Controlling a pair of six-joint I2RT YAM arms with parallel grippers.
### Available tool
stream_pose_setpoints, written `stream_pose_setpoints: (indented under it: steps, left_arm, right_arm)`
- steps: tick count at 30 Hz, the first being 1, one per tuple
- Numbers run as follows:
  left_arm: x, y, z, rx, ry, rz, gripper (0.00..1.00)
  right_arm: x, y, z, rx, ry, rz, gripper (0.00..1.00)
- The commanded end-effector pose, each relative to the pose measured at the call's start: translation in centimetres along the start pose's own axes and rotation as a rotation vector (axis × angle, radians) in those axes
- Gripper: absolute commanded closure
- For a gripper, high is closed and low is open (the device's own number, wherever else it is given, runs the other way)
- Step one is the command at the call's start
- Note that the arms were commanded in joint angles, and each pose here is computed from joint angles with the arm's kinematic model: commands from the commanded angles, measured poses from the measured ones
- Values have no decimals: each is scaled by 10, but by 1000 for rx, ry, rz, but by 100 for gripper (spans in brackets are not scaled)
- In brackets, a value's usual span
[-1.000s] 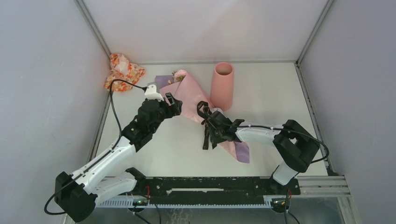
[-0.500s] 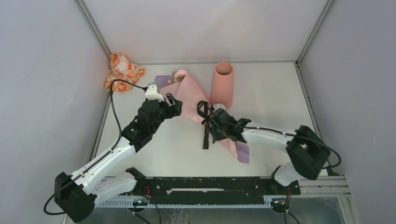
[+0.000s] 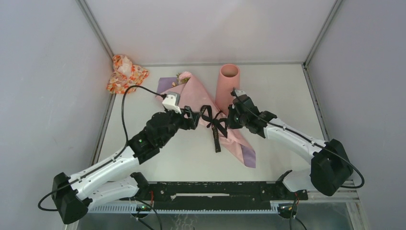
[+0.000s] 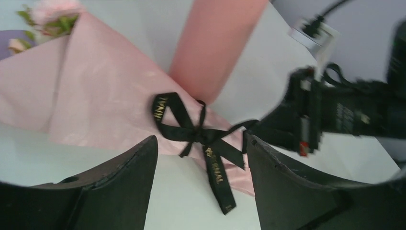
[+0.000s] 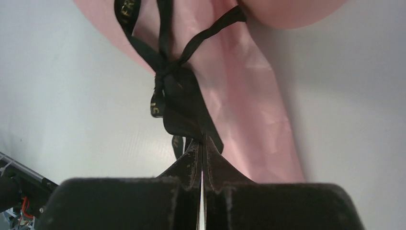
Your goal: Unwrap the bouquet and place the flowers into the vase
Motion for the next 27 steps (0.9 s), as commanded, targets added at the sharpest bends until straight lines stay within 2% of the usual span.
stream_pose_setpoints:
  steps: [1, 14, 23, 27]
  left_arm:
    - [3, -17, -11, 53, -10, -79, 27]
    - [37, -59, -76, -38, 219, -190, 28]
    - [54, -75, -110, -215, 389, -207, 27]
    - [67, -81, -126, -264, 450, -205, 36]
  right_arm:
    - [2, -3, 22, -12, -27, 54, 100]
    - [15, -17, 30, -5, -10, 85, 100]
    - [17, -26, 34, -11, -13, 69, 100]
    - [16, -29, 35, -8, -15, 68, 100]
Point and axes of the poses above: each gripper's point midway between its finger pads, its own x axis out along the fingers, its own y axis along the line the jaws close on, z = x × y, the point moved 8 cm from there along -x, back along the fingers, and after that the axes turned 11 degrees about -x, right-handed, at the moved point
